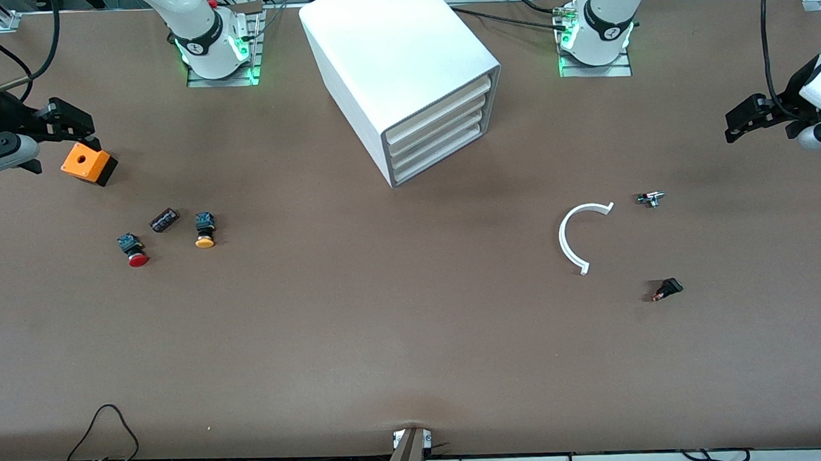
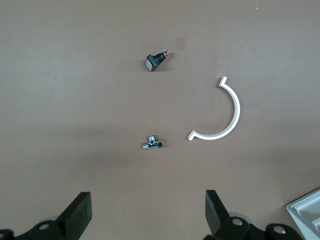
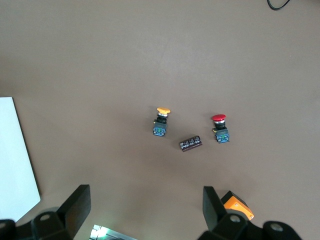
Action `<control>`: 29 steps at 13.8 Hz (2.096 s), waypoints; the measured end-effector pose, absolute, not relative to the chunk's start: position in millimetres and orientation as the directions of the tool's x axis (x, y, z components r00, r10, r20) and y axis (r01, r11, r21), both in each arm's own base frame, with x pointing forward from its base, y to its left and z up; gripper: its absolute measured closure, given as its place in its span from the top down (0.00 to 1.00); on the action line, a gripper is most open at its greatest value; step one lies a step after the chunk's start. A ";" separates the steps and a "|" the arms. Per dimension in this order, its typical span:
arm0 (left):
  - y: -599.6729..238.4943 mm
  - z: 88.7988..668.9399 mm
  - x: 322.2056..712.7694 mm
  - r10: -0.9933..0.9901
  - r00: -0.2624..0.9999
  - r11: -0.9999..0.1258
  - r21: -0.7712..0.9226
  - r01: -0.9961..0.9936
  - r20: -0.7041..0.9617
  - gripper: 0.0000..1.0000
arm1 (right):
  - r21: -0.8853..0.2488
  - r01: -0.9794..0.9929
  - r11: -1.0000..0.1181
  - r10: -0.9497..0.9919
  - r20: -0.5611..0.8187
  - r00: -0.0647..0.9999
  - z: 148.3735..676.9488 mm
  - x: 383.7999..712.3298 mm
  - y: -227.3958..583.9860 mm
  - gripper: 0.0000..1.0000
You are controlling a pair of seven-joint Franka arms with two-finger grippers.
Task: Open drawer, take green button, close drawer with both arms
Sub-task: 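Reach the left gripper to the lowest drawer handle of the white cabinet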
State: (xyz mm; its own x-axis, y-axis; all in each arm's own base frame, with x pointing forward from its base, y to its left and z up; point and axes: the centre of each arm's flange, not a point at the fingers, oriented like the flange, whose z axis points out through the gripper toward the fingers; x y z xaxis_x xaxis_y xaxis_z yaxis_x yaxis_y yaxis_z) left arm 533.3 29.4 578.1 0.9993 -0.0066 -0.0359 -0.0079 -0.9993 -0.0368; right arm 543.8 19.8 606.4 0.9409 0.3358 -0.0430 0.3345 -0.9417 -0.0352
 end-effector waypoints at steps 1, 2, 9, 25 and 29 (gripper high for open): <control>29.5 579.5 533.4 -0.033 0.999 -0.999 -0.035 -0.035 -0.043 1.00 | -0.035 0.334 -0.942 0.336 -0.042 0.941 607.0 543.9 19.6 1.00; 29.8 578.5 533.4 -0.067 0.996 -0.997 -0.032 -0.069 -0.060 1.00 | -0.034 0.334 -0.942 0.335 -0.038 0.941 608.7 544.2 19.5 0.99; 0.9 471.0 557.9 -0.200 0.937 -0.951 0.288 -0.115 -0.286 1.00 | -0.032 0.340 -0.940 0.341 -0.032 0.939 611.9 545.5 19.4 1.00; -210.5 214.4 544.0 -0.570 0.782 -0.500 0.861 -0.087 -0.252 1.00 | -0.038 0.382 -0.923 0.384 -0.051 0.922 600.1 552.9 22.3 1.00; -240.4 161.9 515.2 -0.609 0.778 -0.353 0.931 -0.091 -0.155 0.99 | -0.040 0.396 -0.918 0.397 -0.059 0.916 596.1 554.4 30.0 0.99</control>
State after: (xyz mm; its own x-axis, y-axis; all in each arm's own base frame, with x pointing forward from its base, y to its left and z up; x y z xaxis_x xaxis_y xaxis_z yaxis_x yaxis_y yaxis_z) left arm 515.2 -240.4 161.9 0.7781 -0.6086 -0.1553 -0.0906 -0.3534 0.9311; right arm 554.4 30.0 596.1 0.9157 0.3975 -0.0587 0.3957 -0.9175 -0.0404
